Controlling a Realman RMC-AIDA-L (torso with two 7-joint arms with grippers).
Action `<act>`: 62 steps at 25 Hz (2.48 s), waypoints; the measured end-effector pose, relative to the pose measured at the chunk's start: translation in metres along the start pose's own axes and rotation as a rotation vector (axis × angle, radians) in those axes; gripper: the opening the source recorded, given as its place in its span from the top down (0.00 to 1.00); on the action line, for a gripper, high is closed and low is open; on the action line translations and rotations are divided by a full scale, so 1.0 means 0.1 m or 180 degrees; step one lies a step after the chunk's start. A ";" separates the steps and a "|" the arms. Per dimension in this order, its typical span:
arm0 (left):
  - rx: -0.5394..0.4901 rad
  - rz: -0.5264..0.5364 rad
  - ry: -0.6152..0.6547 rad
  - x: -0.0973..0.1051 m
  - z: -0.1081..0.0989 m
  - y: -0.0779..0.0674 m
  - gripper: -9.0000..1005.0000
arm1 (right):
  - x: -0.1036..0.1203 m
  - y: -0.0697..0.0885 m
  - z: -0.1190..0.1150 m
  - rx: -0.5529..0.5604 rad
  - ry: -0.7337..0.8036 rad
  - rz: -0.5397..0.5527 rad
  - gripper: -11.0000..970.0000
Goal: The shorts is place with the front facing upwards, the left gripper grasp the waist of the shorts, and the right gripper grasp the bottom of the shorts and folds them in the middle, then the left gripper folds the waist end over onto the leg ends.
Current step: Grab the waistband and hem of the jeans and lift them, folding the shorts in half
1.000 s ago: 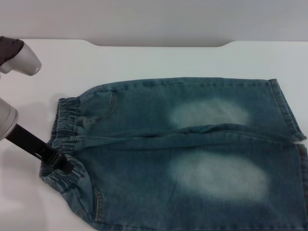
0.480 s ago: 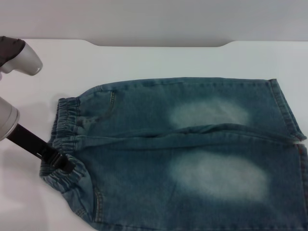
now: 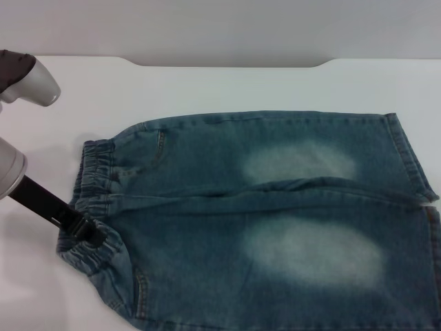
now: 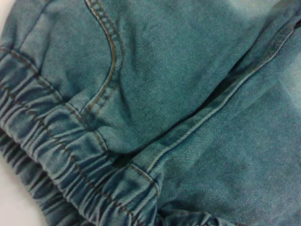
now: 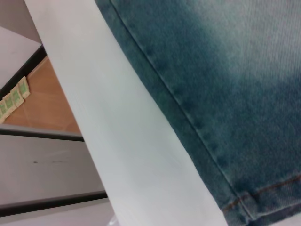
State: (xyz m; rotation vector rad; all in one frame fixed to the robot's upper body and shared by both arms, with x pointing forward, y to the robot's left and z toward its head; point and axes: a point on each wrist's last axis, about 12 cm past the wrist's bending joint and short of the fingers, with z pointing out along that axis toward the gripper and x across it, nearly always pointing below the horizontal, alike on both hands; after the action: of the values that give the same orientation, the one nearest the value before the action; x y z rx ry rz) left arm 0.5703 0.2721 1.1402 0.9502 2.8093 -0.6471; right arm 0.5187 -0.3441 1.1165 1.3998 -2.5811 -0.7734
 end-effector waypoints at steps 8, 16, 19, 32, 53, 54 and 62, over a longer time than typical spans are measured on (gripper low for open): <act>0.0001 0.0016 0.0007 -0.02 -0.01 -0.01 0.95 | 0.00 -0.02 0.07 0.0017 -0.0010 0.0034 0.40; -0.0004 0.0041 0.0035 -0.02 0.00 -0.02 0.95 | -0.03 -0.02 0.13 0.0029 -0.0064 0.0025 0.40; -0.0001 0.0043 0.0037 -0.02 0.01 -0.02 0.95 | -0.05 -0.02 0.14 0.0035 -0.0083 0.0018 0.40; 0.0010 0.0039 0.0053 -0.03 0.02 -0.02 0.95 | -0.10 -0.04 0.15 0.0092 -0.0178 -0.0017 0.40; 0.0003 0.0096 0.0060 -0.12 0.03 0.00 0.95 | -0.18 -0.04 0.11 0.0120 -0.0182 -0.0105 0.54; -0.0012 0.0100 0.0049 -0.13 0.02 0.01 0.95 | -0.18 -0.04 0.11 0.0125 -0.0177 -0.0110 0.55; -0.0029 0.0114 0.0035 -0.14 0.02 0.01 0.95 | -0.20 -0.04 0.10 0.0140 -0.0146 -0.0132 0.72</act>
State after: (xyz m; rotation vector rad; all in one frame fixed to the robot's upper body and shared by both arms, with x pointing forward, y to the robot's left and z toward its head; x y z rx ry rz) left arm 0.5823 0.2640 1.1415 1.0031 2.7954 -0.6258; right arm 0.5296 -0.3261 1.1084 1.4696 -2.6266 -0.7679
